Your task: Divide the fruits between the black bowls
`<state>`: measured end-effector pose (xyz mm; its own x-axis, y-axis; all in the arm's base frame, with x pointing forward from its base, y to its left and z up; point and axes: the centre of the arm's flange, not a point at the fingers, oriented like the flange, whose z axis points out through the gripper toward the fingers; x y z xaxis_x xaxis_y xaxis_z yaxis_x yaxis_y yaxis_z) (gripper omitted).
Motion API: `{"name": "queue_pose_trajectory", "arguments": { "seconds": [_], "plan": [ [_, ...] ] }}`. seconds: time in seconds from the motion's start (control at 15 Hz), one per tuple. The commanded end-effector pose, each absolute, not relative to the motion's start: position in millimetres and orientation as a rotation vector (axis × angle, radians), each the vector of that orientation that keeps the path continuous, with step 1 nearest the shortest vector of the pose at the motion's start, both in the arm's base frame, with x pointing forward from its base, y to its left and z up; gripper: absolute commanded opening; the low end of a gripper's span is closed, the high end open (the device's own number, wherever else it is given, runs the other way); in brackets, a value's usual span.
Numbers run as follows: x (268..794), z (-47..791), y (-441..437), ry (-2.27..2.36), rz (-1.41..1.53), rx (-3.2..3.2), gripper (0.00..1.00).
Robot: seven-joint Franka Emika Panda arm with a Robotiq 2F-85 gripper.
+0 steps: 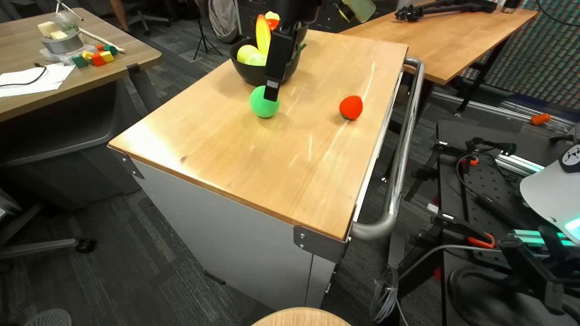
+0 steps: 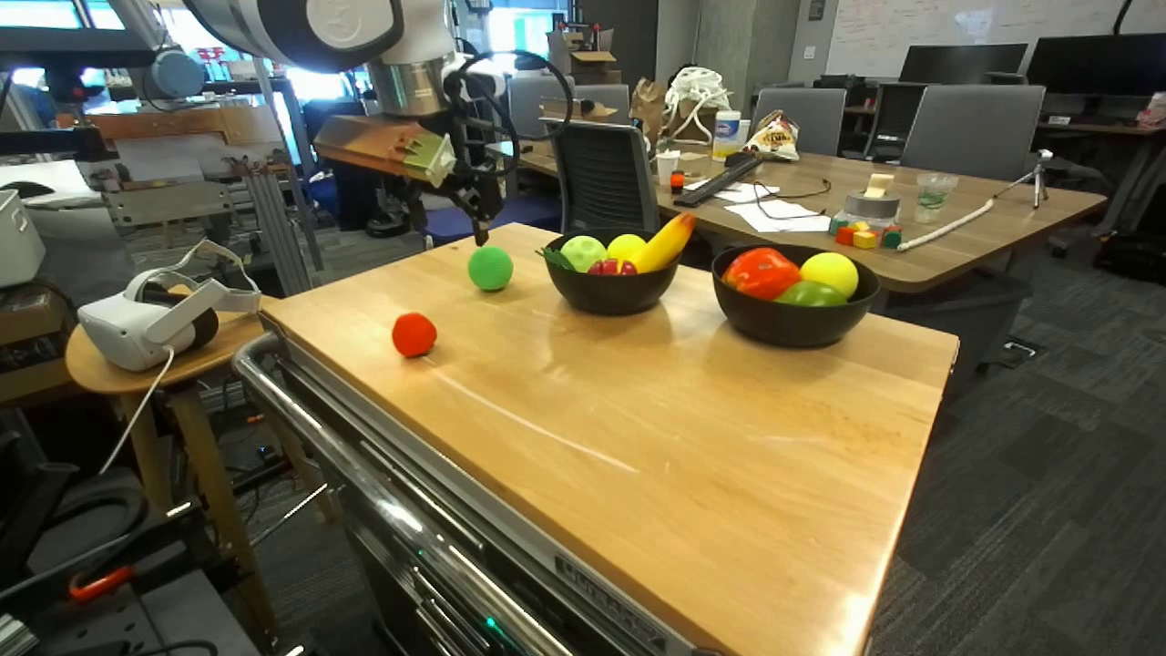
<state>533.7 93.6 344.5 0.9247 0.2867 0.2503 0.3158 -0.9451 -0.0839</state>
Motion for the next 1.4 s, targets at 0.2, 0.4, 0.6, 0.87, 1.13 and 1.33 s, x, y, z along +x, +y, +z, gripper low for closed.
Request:
{"name": "queue_pose_trajectory", "arguments": {
  "seconds": [0.2, 0.4, 0.6, 0.87, 1.13, 1.33],
  "plan": [
    [569, 308, 104, -0.345, -0.406, -3.005, 1.0],
    [577, 306, 108, -0.341, -0.455, -3.037, 1.0],
    [579, 308, 112, -0.35, -0.46, -3.065, 1.0],
    [579, 314, 119, -0.41, -0.452, -3.108, 1.0],
    [582, 314, 125, -0.468, -0.454, -3.157, 1.0],
    [582, 313, 129, -0.519, -0.445, -3.201, 1.0]
  ]
}}
